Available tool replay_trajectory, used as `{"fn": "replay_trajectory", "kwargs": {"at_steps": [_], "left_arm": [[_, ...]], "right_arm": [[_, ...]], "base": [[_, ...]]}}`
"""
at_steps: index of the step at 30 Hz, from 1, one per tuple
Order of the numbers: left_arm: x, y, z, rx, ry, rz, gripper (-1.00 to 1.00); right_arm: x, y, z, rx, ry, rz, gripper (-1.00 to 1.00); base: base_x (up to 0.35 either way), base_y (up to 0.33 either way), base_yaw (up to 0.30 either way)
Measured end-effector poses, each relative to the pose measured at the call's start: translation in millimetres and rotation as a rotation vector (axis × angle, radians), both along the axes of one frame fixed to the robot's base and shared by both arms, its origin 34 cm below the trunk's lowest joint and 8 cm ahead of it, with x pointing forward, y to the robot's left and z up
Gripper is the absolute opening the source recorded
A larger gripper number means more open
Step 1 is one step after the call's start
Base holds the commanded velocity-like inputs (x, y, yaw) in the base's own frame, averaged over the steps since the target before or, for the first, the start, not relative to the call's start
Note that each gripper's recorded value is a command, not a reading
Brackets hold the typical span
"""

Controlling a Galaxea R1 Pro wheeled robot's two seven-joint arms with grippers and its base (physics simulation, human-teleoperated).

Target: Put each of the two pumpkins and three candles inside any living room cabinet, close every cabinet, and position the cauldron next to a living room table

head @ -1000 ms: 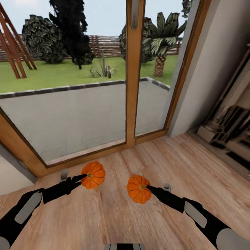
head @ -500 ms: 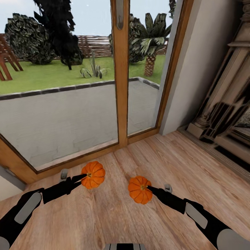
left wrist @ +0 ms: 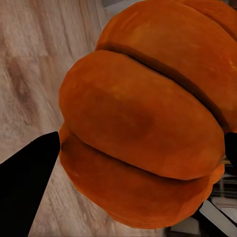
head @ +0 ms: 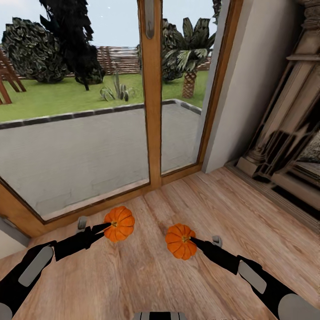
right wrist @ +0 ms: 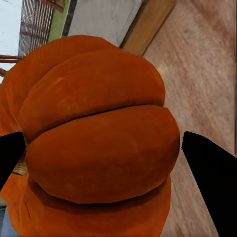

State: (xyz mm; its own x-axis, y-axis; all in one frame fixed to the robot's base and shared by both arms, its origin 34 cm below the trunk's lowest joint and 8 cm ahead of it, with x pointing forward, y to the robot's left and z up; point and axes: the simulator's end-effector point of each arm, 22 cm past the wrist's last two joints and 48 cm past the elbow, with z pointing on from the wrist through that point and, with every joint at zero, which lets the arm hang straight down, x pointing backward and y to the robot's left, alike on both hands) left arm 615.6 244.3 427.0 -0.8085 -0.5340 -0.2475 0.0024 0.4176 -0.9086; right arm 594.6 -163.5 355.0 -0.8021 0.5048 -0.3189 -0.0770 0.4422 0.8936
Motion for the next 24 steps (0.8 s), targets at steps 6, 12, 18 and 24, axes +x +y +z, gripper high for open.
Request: {"fn": "replay_trajectory", "kwargs": {"at_steps": [6,12,18,24], "left_arm": [[1,0,3,0.001,-0.007,0.000,-1.00],[1,0,6,0.002,-0.013,-0.001,-1.00],[3,0,22,-0.002,-0.039,0.000,-1.00],[6,0,35,-0.002,-0.051,0.001,-1.00]], "right_arm": [[1,0,3,0.001,-0.006,0.000,-1.00],[2,0,6,0.000,-0.012,0.000,-1.00],[6,0,21,0.001,-0.040,-0.002,-1.00],[10,-1,34,0.001,-0.050,-0.003,-1.00]], "base": [[0.000,0.000,-0.233],[0.000,0.000,-0.242],[0.000,0.000,-0.070],[0.000,0.000,-0.002]]}}
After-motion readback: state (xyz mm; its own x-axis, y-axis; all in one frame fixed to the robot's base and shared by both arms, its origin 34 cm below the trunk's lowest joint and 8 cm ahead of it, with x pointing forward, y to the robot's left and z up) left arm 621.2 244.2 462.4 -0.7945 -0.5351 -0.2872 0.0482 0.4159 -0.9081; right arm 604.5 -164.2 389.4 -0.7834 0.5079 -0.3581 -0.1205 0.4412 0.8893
